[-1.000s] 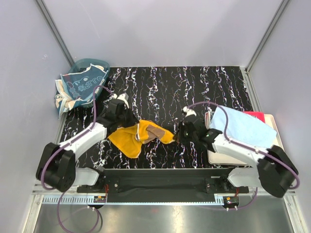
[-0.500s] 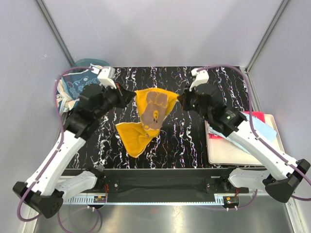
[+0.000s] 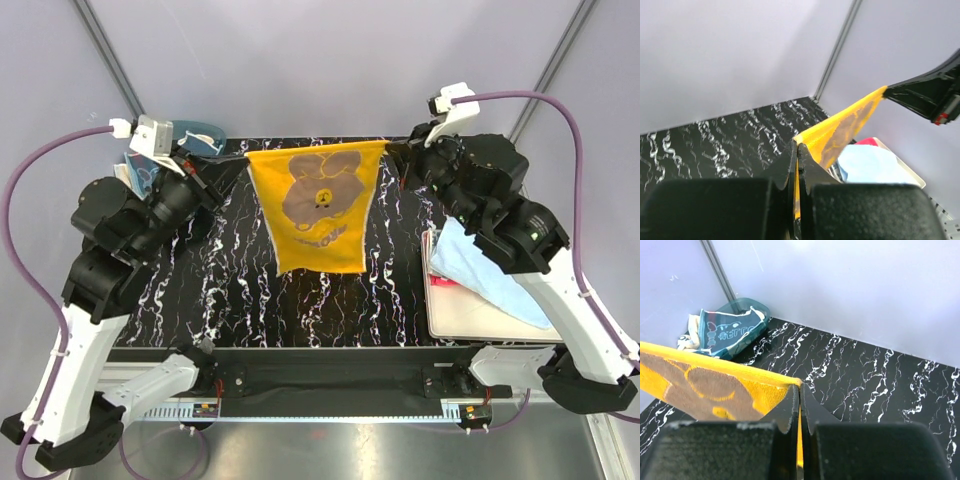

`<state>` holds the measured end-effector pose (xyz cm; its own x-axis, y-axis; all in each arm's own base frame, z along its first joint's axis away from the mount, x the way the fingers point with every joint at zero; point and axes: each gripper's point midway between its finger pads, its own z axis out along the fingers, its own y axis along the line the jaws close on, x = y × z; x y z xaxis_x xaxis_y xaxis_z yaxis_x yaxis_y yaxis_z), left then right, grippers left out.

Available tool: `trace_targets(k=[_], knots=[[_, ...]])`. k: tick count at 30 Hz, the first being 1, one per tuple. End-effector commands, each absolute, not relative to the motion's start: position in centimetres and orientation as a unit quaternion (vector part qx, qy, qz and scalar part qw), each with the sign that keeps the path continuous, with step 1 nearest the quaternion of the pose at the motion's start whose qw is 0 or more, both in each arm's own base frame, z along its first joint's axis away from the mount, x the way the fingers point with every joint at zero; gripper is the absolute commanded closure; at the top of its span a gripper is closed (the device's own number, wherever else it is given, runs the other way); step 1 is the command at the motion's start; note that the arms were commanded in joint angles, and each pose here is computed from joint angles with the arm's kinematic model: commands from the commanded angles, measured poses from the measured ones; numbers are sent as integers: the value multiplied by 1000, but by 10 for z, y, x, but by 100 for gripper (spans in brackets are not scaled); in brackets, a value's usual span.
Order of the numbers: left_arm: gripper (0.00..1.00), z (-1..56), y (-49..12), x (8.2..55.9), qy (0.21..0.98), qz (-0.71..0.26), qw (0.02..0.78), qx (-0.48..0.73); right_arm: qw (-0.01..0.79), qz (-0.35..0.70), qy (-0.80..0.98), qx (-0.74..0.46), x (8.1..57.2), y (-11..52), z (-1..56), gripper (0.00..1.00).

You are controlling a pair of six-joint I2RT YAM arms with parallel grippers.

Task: Fold and stack the towels
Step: Flatten out the crumpled towel

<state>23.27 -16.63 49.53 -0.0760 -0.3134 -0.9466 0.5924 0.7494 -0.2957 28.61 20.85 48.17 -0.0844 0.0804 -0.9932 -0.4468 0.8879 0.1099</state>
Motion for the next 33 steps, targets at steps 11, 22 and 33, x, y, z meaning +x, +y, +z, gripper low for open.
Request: trace_targets(k=[11, 22, 33], knots=[[100, 556, -162, 191, 580, -375, 709, 144, 700, 219, 663, -148, 244, 179, 539, 100], [100, 534, -158, 229, 625, -345, 695, 80, 703, 166, 676, -149, 278, 191, 534, 100], [100, 436, -181, 407, 700, -306, 645, 21, 614, 151, 766, -117, 481, 188, 408, 100]])
